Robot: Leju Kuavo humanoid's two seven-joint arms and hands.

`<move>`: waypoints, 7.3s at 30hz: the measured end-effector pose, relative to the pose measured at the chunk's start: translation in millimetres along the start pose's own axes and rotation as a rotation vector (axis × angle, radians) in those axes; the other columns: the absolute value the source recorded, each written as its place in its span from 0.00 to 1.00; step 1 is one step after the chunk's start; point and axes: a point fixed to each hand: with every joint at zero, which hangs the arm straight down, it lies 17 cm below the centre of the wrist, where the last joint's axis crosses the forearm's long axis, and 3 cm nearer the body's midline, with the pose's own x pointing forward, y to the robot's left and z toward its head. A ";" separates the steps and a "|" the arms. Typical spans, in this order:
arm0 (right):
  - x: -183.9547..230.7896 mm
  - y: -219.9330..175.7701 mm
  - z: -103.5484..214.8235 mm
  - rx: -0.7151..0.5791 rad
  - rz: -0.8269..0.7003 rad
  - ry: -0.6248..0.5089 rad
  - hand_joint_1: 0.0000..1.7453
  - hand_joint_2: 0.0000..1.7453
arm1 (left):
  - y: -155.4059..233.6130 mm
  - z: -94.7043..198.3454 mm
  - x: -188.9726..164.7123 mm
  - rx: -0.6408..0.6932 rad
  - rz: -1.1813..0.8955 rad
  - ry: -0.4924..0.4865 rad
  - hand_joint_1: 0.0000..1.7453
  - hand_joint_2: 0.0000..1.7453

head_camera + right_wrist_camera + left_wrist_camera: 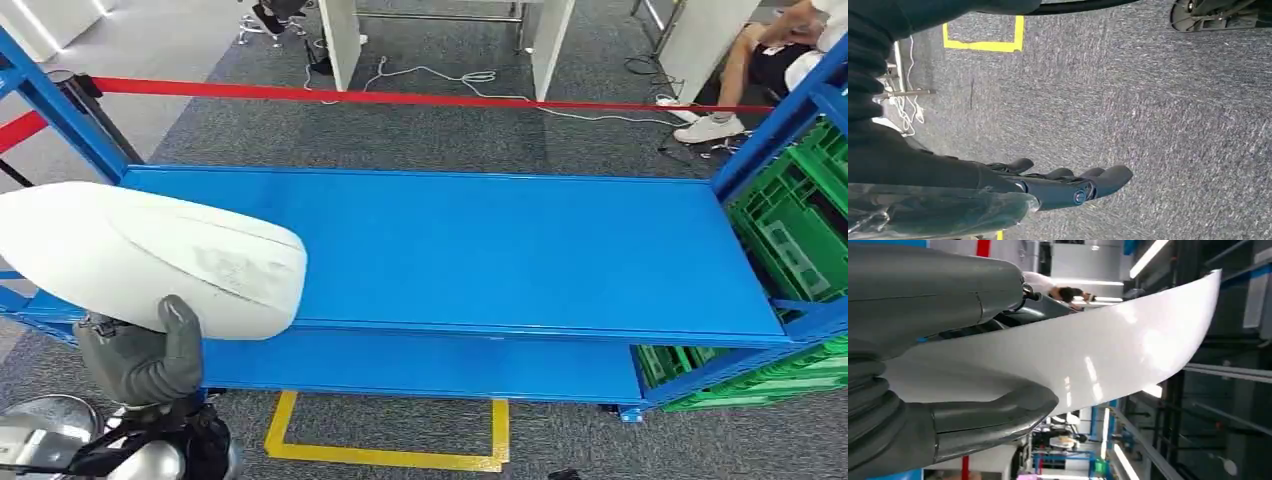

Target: Take the parts from the cabinet and place them on the table.

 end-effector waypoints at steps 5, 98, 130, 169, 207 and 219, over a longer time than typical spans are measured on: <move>-4.2 -1.1 -0.1 -0.005 0.001 0.027 0.00 1.00 | -16.0 0.4 7.6 -0.041 -0.013 -0.030 1.00 1.00; 34.6 14.6 5.6 0.095 0.047 -0.221 0.00 1.00 | -21.3 -0.8 26.0 -0.079 -0.023 -0.089 1.00 1.00; -12.1 -0.9 -0.3 0.006 0.081 0.061 0.00 1.00 | -36.4 -2.9 28.7 -0.117 0.147 -0.059 1.00 1.00; -29.4 3.8 2.8 0.033 0.005 0.182 0.00 1.00 | -47.7 4.1 20.0 -0.163 0.152 -0.038 1.00 1.00; -19.1 0.9 1.6 0.020 0.004 0.157 0.00 1.00 | -47.7 7.2 12.7 -0.166 0.164 -0.015 1.00 1.00; -22.6 -0.3 2.1 0.011 0.005 0.176 0.00 1.00 | -48.3 8.1 11.4 -0.166 0.169 -0.009 1.00 1.00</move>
